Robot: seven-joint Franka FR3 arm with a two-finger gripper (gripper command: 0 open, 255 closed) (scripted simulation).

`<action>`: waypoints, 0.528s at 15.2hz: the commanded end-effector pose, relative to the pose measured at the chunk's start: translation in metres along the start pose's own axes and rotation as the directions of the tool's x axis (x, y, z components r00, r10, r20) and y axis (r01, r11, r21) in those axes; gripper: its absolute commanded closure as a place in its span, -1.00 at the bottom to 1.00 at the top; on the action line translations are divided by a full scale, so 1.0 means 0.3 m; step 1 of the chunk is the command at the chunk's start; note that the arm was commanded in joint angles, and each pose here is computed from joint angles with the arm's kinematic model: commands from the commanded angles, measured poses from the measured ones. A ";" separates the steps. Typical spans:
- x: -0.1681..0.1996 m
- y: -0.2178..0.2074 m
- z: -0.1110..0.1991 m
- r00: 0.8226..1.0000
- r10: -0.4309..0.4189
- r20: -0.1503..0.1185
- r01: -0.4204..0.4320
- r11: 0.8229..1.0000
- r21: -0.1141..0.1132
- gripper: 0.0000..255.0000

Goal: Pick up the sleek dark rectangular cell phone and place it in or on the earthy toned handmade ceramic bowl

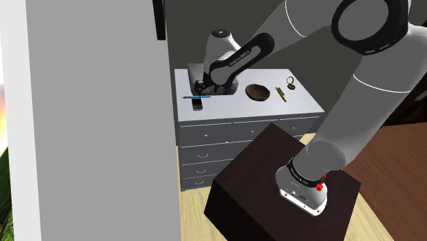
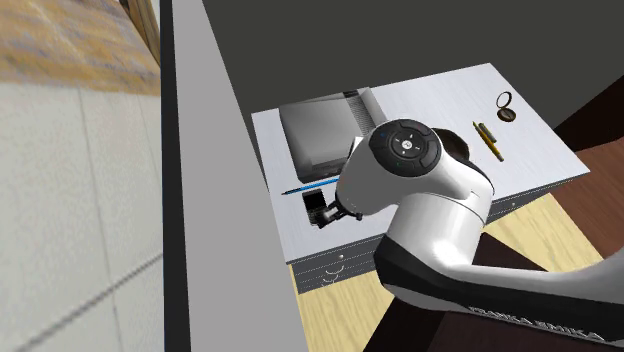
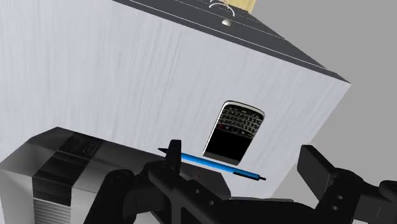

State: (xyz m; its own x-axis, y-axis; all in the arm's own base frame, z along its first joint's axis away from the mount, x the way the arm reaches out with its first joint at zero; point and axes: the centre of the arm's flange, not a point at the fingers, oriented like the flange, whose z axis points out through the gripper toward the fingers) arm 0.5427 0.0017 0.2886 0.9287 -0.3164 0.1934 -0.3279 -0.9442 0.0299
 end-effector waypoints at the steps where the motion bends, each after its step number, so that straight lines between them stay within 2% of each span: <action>1: 0.027 -0.015 0.084 1.000 0.028 -0.003 -0.028 1.000 0.000 -1.00; 8: 0.153 -0.058 0.359 0.993 0.121 -0.015 -0.121 0.993 -0.002 -1.00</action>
State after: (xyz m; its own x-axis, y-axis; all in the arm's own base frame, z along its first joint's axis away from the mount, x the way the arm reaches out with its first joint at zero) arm 0.6023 -0.0046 0.2013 0.8859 -0.4145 0.2082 -0.4258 -0.9048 0.0102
